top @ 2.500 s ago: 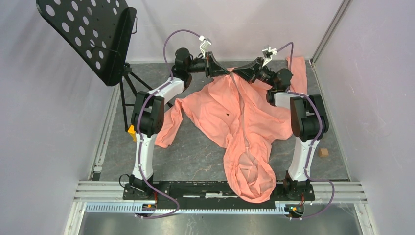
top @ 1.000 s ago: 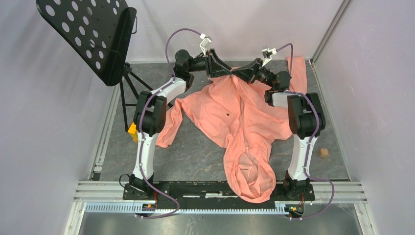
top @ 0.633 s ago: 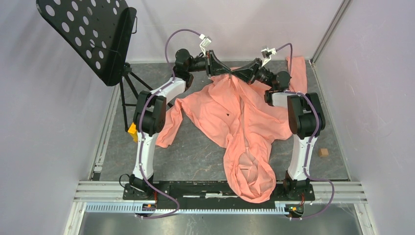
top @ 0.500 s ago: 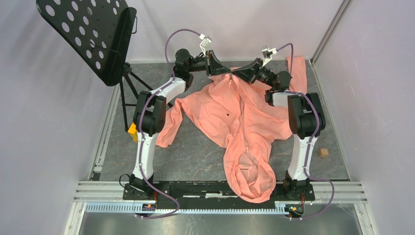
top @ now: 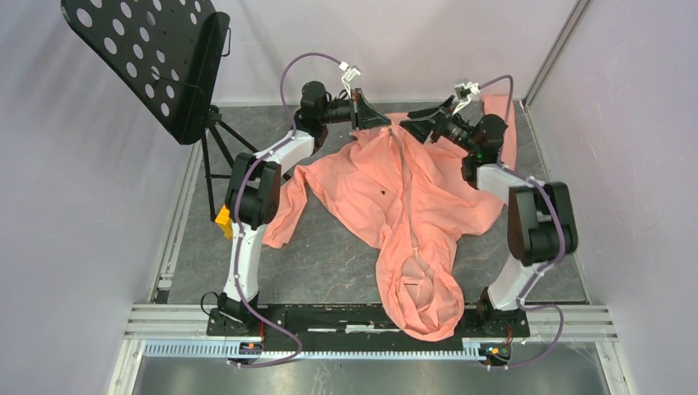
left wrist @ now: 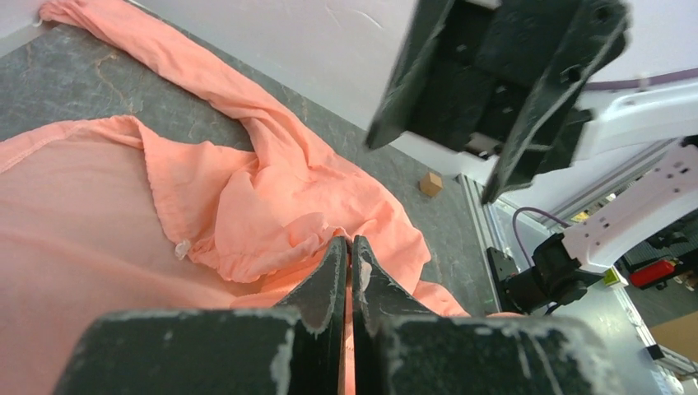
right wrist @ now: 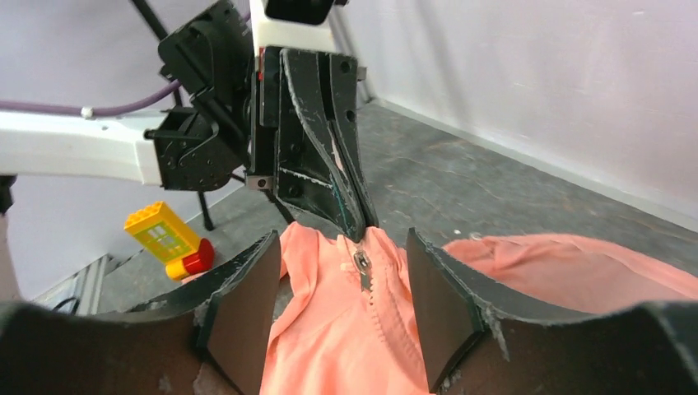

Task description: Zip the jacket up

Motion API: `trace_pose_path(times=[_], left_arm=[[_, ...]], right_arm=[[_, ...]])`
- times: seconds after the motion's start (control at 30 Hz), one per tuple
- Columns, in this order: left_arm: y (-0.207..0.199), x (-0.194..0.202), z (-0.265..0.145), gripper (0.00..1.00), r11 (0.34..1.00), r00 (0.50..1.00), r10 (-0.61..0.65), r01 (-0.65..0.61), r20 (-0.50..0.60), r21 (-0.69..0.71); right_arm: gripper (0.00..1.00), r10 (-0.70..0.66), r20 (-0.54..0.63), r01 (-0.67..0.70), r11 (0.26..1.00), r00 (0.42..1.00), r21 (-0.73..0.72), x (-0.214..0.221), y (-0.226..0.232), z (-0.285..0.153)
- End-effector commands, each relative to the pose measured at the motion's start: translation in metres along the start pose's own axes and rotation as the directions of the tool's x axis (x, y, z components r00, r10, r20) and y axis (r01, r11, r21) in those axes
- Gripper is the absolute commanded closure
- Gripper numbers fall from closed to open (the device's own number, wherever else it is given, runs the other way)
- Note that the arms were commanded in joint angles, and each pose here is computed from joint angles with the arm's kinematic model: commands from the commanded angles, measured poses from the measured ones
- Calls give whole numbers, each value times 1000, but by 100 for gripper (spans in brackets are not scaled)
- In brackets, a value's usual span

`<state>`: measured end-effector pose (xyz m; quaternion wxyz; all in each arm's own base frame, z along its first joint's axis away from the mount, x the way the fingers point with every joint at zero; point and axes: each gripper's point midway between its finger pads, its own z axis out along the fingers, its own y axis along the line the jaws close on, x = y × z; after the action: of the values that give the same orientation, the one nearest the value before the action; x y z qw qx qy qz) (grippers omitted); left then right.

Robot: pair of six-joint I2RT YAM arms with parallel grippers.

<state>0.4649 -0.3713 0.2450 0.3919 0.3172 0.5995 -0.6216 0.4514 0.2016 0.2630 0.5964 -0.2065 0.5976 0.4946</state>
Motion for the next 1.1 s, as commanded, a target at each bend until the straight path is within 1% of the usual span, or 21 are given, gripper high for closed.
trace_pose_path(times=[0.0, 0.07, 0.13, 0.23, 0.3, 0.4, 0.6, 0.83, 1.07], left_arm=[[-24, -34, 1, 98, 994, 993, 112, -112, 36, -5], [-24, -36, 1, 98, 994, 993, 112, -111, 42, -21], [-23, -39, 0, 98, 993, 993, 110, -108, 51, -41], [-22, -42, 0, 98, 993, 993, 106, -102, 52, -57], [-22, -43, -1, 98, 992, 993, 111, -108, 51, -66], [-22, -44, -1, 98, 991, 992, 113, -109, 51, -71], [-24, -44, -2, 98, 992, 993, 111, -108, 48, -67], [-27, -44, -3, 98, 991, 992, 118, -116, 46, -61], [-30, -44, -3, 98, 991, 992, 121, -118, 44, -58]], right_arm=[[38, -33, -76, 47, 981, 997, 190, 11, -2, -21], [44, 16, -77, 0, 981, 997, 195, 19, 7, -21], [51, 80, -119, -60, 984, 990, 166, 31, 15, -11], [51, 154, -121, -131, 976, 981, 174, 37, 17, -4], [50, 176, -134, -146, 968, 975, 204, 44, 12, -4], [49, 187, -147, -147, 957, 971, 250, 55, 1, -6], [50, 204, -168, -156, 952, 964, 262, 71, -9, 2], [50, 178, -148, -134, 954, 973, 267, 71, -14, 14], [55, 163, -140, -115, 948, 977, 298, 72, -24, 18]])
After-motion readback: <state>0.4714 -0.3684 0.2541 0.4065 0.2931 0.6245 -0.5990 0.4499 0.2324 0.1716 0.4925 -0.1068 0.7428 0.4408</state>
